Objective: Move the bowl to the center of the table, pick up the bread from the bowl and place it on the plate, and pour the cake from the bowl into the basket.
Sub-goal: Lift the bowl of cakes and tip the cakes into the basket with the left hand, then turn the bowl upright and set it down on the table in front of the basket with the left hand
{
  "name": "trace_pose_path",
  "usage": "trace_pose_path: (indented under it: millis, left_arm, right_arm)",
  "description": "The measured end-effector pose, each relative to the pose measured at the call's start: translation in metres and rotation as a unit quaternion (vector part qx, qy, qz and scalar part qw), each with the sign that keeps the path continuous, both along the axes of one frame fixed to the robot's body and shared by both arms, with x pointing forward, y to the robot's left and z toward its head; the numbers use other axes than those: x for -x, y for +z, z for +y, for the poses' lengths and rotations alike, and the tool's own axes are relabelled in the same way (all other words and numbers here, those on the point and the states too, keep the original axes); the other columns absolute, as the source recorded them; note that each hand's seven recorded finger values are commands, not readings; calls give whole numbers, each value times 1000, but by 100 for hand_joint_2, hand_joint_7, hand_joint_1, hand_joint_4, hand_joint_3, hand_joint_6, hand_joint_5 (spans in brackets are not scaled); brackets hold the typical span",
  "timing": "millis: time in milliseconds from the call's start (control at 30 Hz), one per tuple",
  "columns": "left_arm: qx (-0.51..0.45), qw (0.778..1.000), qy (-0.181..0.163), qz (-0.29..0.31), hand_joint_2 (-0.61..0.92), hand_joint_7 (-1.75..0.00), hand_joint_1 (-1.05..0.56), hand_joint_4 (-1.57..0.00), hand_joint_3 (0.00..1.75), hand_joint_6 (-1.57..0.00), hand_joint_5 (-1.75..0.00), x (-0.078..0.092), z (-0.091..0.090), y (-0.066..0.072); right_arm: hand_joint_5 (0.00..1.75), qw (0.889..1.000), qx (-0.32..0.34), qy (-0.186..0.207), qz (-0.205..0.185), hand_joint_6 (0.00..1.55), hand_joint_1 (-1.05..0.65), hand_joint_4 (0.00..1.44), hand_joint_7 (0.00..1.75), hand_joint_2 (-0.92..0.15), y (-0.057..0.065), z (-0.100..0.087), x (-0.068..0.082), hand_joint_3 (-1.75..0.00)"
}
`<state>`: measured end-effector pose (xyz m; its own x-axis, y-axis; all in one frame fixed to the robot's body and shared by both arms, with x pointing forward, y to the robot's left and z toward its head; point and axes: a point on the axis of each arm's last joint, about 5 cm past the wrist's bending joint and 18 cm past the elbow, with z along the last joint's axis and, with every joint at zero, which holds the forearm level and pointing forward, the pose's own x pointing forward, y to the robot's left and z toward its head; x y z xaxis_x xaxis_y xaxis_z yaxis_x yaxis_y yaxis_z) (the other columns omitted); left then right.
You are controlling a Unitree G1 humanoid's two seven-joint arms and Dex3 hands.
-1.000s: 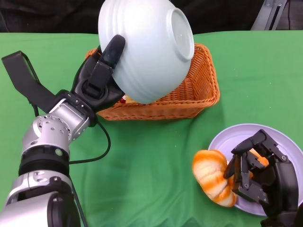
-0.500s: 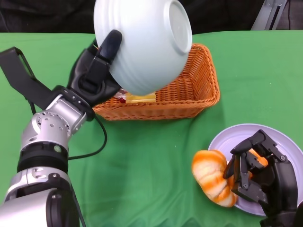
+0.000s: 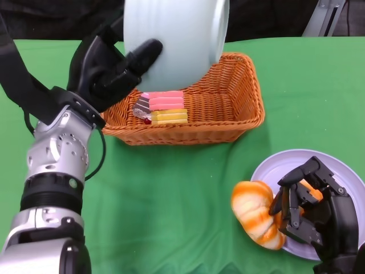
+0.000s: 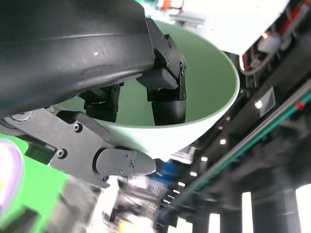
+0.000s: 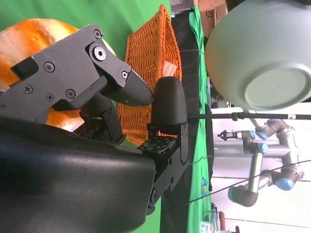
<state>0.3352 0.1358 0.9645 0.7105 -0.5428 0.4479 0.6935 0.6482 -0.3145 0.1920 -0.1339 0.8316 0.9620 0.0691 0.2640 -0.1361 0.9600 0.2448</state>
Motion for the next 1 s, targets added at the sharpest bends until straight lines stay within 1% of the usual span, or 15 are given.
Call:
trace_pose_path:
  millis: [67, 100, 200, 267, 367, 433, 500, 533, 633, 700, 800, 833, 867, 933, 1000]
  left_arm:
    - [-34, 999, 21, -34, 72, -139, -12, -71, 83, -75, -172, 4, 2, -2]
    - [-47, 997, 30, -47, 73, -137, -13, -74, 80, -77, -170, 5, 3, -3]
    - [-88, 990, 58, -99, 76, -135, -10, -72, 78, -77, -167, 11, 7, -5]
    - [-115, 981, 82, -135, 76, -135, -11, -71, 77, -77, -166, 14, 10, -4]
    - [-145, 963, 122, -191, 80, -138, -9, -69, 76, -73, -170, 18, 13, -2]
    - [-155, 950, 144, -229, 82, -141, -12, -66, 74, -70, -174, 21, 14, -2]
    - [-161, 940, 161, -253, 86, -142, -13, -64, 68, -69, -174, 23, 16, -4]
    - [-166, 936, 167, -261, 89, -143, -14, -63, 61, -68, -175, 24, 18, -5]
    - [-172, 927, 182, -278, 92, -144, -13, -61, 57, -67, -175, 27, 21, -9]
    - [-179, 918, 196, -294, 92, -146, -12, -61, 58, -66, -175, 30, 23, -12]
    - [-205, 896, 219, -327, 92, -150, -9, -61, 59, -64, -175, 33, 27, -12]
    - [-215, 889, 227, -336, 85, -149, -6, -62, 69, -66, -175, 34, 28, -11]
    - [-223, 882, 234, -344, 81, -149, -5, -62, 74, -66, -175, 35, 29, -12]
    - [-237, 870, 249, -355, 76, -146, -2, -61, 82, -67, -175, 39, 33, -15]
    - [-251, 860, 257, -362, 74, -145, -1, -61, 84, -67, -175, 43, 36, -19]
  right_arm:
    - [175, 1000, 0, -1, 0, 55, -15, 83, 174, -56, 0, 0, 0, -122]
    - [175, 1000, 0, -2, 1, 55, -15, 83, 174, -56, 0, 0, 0, -123]
    - [175, 1000, -2, -2, 1, 55, -15, 83, 174, -55, 1, 0, -1, -123]
    - [175, 1000, -2, -3, -1, 55, -15, 83, 174, -55, 3, 0, -2, -124]
    - [175, 1000, 0, -8, -2, 55, -16, 82, 174, -55, 4, 0, -2, -124]
    - [175, 1000, 0, -9, -2, 54, -17, 81, 173, -55, 5, 0, -3, -123]
    - [175, 1000, -1, -8, 1, 54, -17, 81, 172, -55, 5, 0, -3, -122]
    - [175, 1000, -2, -7, 2, 54, -17, 81, 171, -55, 5, 0, -4, -122]
    - [175, 1000, -3, -7, 1, 55, -16, 82, 171, -55, 5, 0, -4, -121]
    - [175, 1000, -2, -8, 1, 56, -17, 82, 171, -55, 5, 0, -5, -121]
    - [175, 1000, 1, -12, 2, 57, -18, 82, 171, -54, 6, 1, -5, -121]
    - [175, 1000, 2, -13, 3, 57, -19, 83, 172, -54, 6, 1, -5, -121]
    - [175, 1000, 3, -14, 3, 57, -19, 83, 172, -54, 6, 1, -5, -121]
    - [175, 1000, 2, -16, 4, 57, -19, 83, 172, -54, 6, 2, -5, -121]
    - [175, 1000, 2, -16, 5, 56, -18, 83, 172, -54, 6, 2, -5, -121]
